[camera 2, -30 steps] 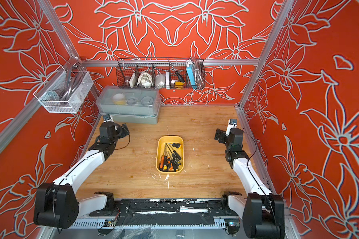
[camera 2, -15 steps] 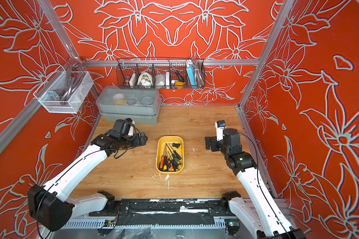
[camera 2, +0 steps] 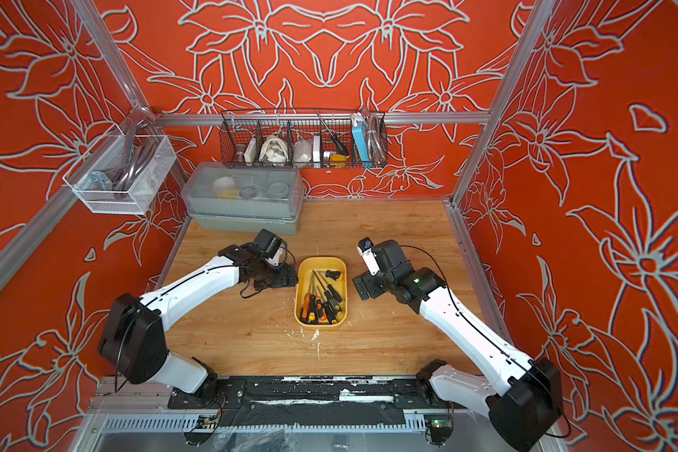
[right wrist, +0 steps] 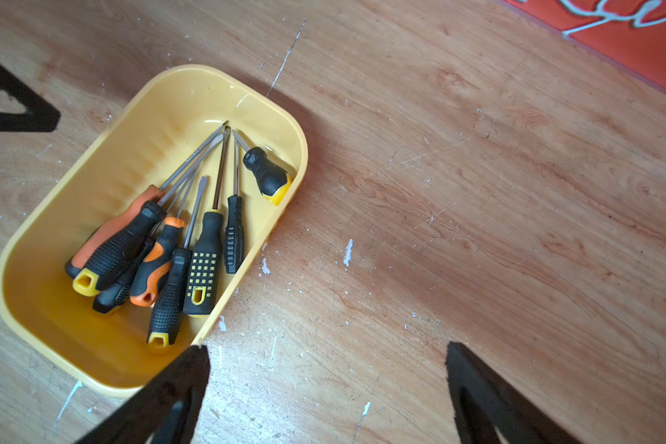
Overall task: Take out the screwdriver from the storage box
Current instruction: Pick up the storage box at the center of the board.
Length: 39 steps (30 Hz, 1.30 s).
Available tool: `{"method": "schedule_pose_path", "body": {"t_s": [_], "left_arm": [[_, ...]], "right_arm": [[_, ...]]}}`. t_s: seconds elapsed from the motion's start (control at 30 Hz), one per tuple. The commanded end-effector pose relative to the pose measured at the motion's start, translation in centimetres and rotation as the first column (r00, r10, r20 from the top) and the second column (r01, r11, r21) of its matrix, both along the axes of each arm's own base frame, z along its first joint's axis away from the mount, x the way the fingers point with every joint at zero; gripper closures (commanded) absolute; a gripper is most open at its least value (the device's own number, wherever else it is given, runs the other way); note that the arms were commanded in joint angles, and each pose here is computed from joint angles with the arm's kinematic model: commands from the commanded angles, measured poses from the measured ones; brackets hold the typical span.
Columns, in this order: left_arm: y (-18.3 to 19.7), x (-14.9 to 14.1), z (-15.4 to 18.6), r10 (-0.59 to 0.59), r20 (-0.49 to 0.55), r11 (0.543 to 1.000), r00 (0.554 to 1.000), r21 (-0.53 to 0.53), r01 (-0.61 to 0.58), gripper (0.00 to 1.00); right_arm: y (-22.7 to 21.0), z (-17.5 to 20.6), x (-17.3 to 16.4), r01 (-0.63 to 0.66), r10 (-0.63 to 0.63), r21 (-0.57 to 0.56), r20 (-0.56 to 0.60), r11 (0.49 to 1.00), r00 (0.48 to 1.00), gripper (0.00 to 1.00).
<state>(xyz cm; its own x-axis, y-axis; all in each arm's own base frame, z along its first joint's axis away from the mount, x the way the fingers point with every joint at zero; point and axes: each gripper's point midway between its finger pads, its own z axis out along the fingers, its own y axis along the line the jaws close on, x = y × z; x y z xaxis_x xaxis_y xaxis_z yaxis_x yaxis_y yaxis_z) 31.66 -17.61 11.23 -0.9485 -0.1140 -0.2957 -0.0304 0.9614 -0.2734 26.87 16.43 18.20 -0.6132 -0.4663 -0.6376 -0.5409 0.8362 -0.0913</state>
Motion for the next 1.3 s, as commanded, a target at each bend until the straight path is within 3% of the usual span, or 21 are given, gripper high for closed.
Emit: {"method": "schedule_pose_path", "body": {"t_s": [0.0,0.2,0.37,0.57,1.0,1.27], "left_arm": [[-0.8,3.0,1.0,-0.065,0.078,0.994,0.995,0.094,0.058,0.19],[-2.4,7.5,0.3,-0.229,0.088,0.956,0.97,0.208,0.206,0.22],[-3.0,8.8,-0.4,-0.242,0.077,0.949,0.967,0.226,0.22,0.25],[-3.1,8.6,-1.7,-0.246,0.049,0.947,0.968,0.224,0.229,0.33],[-3.3,8.0,-3.7,-0.247,0.012,0.949,0.969,0.206,0.239,0.39],[-3.4,8.0,-4.7,-0.248,-0.009,0.948,0.969,0.203,0.245,0.51]], "right_arm": [[0.3,0.7,-0.3,-0.029,0.029,-0.019,0.003,0.999,1.0,0.0],[0.1,0.7,-1.6,-0.047,0.047,-0.012,-0.021,0.999,0.999,0.0],[-0.1,1.5,-2.2,-0.05,0.05,0.007,-0.005,0.999,0.999,0.0],[0.1,1.5,-2.4,-0.077,0.077,0.0,-0.011,0.997,0.997,0.0],[1.7,0.7,-1.6,-0.119,0.118,-0.029,-0.049,0.992,0.992,0.01],[2.6,0.0,-1.4,-0.146,0.143,-0.06,-0.055,0.987,0.988,0.03]]}}
